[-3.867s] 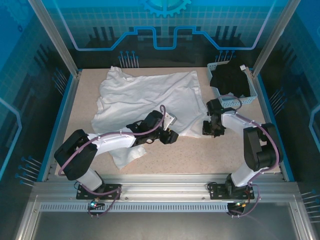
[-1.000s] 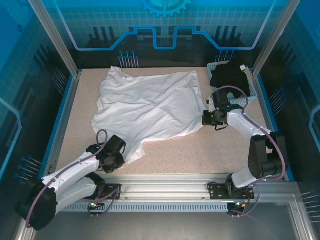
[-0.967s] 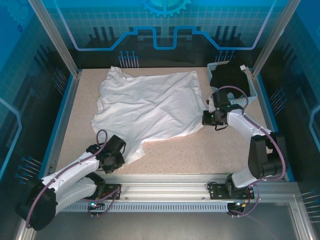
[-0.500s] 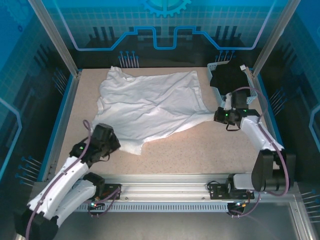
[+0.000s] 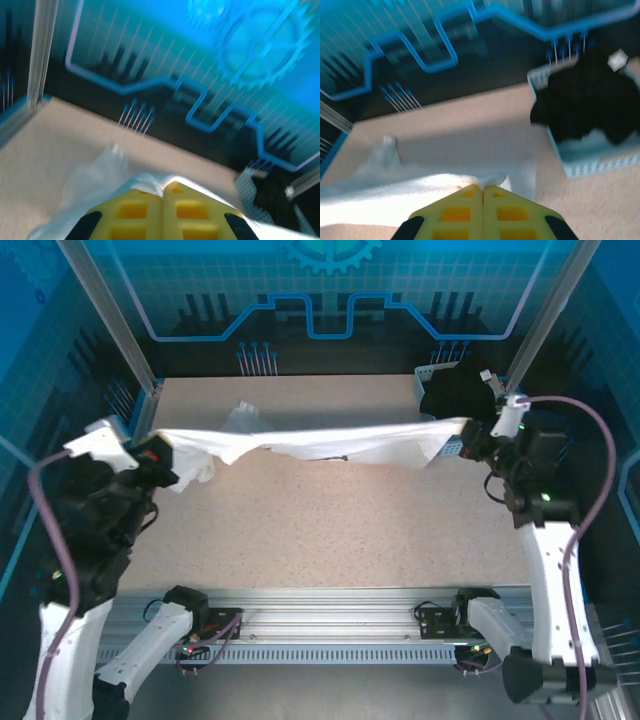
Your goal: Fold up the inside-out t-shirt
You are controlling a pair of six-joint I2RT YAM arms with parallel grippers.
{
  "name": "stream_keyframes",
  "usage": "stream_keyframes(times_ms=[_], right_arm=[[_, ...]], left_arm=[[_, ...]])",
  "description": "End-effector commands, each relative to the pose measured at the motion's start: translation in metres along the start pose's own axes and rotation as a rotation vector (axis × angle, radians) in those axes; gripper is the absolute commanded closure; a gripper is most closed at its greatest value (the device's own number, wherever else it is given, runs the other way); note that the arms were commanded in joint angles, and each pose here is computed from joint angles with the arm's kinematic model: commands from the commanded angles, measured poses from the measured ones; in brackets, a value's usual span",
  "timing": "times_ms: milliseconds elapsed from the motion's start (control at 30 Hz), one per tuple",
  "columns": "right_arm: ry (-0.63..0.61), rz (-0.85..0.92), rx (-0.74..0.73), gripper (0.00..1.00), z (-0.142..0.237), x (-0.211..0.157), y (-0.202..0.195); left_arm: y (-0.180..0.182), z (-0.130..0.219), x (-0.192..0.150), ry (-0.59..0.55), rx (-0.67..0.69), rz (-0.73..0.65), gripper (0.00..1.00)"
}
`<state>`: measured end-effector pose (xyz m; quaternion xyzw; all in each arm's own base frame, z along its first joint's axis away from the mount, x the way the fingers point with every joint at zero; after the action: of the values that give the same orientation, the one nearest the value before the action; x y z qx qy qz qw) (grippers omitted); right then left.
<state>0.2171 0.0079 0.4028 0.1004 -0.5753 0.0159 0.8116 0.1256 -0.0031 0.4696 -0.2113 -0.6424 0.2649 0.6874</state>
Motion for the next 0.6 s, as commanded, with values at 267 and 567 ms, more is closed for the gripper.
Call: stream_keyframes(times_ms=[267, 567], right_arm=[[-0.231, 0.032, -0.006, 1.00, 0.052, 0.061, 0.014], [-0.148, 0.061, 0.048, 1.00, -0.081, 0.087, -0.004]], left_arm=[[-0.034, -0.077, 0.040, -0.104, 0.150, -0.194, 1.00], [-0.015, -0.219, 0.039, 0.015, 0.210, -0.142, 1.00]])
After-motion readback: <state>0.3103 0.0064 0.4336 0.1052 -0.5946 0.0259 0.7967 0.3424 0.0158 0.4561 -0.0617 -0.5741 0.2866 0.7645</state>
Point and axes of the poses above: each hand's point on the last joint's axis, 136 mm out from that joint toward the fingers, its own z axis back along the fingers, its own y axis along the line the jaws close on, x = y × z, the point moved 8 cm from there along z, back along the fingers, and after that the axes turned 12 degrees about z, right-handed, at the moved point
